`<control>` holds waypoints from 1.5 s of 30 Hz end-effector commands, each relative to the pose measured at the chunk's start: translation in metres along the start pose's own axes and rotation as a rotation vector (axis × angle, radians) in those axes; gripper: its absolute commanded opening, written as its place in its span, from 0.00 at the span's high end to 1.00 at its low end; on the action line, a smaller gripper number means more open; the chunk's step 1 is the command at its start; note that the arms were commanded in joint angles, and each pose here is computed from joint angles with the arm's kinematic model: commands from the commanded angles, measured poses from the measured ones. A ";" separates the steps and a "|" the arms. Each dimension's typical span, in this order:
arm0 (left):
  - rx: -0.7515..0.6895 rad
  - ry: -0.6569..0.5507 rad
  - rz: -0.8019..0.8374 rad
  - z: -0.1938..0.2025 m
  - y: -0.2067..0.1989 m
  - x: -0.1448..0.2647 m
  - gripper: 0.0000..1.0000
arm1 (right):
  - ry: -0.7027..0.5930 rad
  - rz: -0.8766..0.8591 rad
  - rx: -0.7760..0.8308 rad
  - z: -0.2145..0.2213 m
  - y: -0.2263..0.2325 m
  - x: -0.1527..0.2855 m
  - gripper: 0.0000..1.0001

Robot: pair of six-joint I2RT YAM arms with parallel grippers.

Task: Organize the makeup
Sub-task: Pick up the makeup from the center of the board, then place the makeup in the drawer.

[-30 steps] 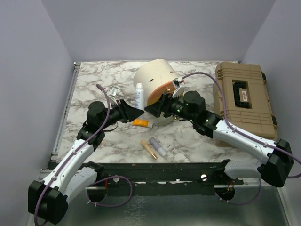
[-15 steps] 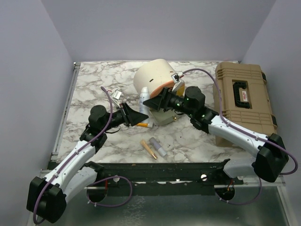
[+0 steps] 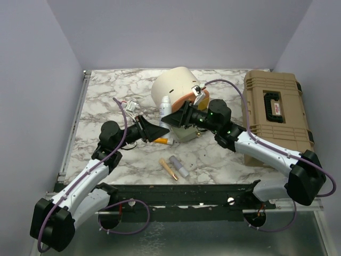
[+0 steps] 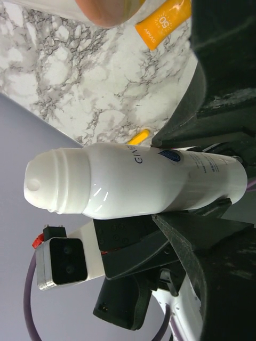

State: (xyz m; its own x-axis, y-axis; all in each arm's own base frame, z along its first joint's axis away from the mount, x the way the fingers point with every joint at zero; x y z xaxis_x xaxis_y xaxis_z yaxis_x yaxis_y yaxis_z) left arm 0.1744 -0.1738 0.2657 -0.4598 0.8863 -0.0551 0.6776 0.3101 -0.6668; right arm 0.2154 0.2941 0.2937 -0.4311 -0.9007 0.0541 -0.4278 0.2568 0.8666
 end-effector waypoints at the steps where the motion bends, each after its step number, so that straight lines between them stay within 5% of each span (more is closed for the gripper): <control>1: -0.041 -0.028 0.068 -0.005 -0.009 0.000 1.00 | 0.019 -0.028 0.008 0.005 0.001 0.001 0.49; 8: -0.044 -0.015 0.085 -0.006 -0.010 -0.002 1.00 | 0.042 -0.010 0.004 0.006 -0.002 -0.001 0.37; 15: -0.044 -0.019 0.088 -0.005 -0.011 0.000 1.00 | 0.034 -0.020 0.004 0.006 -0.003 -0.002 0.50; 18: -0.049 -0.019 0.090 -0.005 -0.011 0.001 0.99 | 0.048 -0.031 0.015 0.007 -0.003 -0.003 0.70; 23: -0.051 -0.046 0.060 -0.006 -0.008 -0.001 0.64 | 0.016 0.032 0.018 0.005 -0.007 0.001 0.71; 26: -0.056 -0.061 0.036 -0.008 -0.006 -0.001 0.28 | -0.020 0.098 0.037 0.001 -0.011 0.005 0.71; 29: -0.051 -0.044 0.030 -0.006 -0.004 -0.002 0.14 | -0.046 0.137 0.055 -0.001 -0.012 0.011 0.72; 35: -0.069 -0.023 -0.017 -0.005 0.001 -0.002 0.09 | -0.096 0.222 0.054 -0.003 -0.015 0.027 0.72; 45: -0.181 0.012 -0.312 -0.014 0.029 -0.001 0.09 | -0.293 0.654 -0.078 -0.006 -0.052 0.067 0.76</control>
State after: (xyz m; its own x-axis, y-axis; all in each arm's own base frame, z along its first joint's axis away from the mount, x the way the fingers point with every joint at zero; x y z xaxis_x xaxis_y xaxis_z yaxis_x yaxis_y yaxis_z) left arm 0.1881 -0.1690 0.2581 -0.5601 0.8276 0.0370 0.6457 0.4640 -0.6064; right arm 0.2118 0.2424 0.2670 -0.6919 -0.6337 0.3460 -0.1608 0.6024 0.7818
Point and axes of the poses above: each gripper's point midway between its finger pads, its own x axis back along the fingers, its own y axis along the line the jaws close on, z = x × y, the point moved 8 cm from there along x, back along the fingers, and after that the axes turned 11 degrees about -x, right-handed, at the moved point
